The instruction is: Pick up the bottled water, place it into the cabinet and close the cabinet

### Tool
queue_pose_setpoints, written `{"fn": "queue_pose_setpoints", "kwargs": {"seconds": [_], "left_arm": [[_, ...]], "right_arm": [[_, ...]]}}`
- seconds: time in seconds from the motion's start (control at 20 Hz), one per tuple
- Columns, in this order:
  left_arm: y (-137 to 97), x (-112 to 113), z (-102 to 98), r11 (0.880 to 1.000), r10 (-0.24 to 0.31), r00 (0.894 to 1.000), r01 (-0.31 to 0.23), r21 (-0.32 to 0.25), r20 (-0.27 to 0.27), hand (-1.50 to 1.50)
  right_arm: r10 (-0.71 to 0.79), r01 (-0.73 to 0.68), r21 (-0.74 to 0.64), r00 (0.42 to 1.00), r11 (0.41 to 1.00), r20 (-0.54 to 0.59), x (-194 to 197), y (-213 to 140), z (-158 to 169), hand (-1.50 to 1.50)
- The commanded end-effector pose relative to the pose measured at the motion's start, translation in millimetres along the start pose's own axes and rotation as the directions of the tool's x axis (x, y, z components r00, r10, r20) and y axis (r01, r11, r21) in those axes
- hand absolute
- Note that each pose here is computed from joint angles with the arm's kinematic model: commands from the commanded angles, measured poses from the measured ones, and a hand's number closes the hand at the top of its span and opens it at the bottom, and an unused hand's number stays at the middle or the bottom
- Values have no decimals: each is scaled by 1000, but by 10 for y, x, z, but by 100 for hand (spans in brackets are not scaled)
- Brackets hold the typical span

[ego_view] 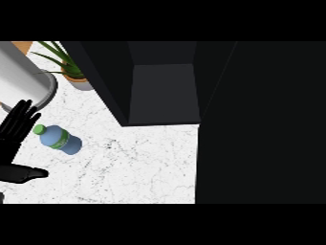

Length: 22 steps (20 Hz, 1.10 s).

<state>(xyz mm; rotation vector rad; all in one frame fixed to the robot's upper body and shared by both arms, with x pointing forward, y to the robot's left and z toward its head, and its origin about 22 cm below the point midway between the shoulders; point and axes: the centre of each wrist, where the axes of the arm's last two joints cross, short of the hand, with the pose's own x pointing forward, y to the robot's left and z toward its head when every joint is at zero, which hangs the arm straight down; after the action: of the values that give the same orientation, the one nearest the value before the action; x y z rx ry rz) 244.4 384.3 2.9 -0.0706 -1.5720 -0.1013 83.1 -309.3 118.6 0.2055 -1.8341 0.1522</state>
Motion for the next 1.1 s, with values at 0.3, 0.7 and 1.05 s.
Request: {"fn": "queue_pose_setpoints", "kwargs": {"seconds": [0.3,0.7,1.05], "left_arm": [[-28,-661,-86,1000,1,999,-1,5,-55,-150],[38,-900,-87,997,44,997,-40,71,-62,-150],[-31,-1026,-224,983,185,981,-185,-2,-54,-150]], "right_arm": [[-71,67,50,994,997,86,392,153,75,-150],[-79,73,80,994,994,73,459,204,141,-150],[-62,58,69,996,996,61,458,49,148,-150]]}}
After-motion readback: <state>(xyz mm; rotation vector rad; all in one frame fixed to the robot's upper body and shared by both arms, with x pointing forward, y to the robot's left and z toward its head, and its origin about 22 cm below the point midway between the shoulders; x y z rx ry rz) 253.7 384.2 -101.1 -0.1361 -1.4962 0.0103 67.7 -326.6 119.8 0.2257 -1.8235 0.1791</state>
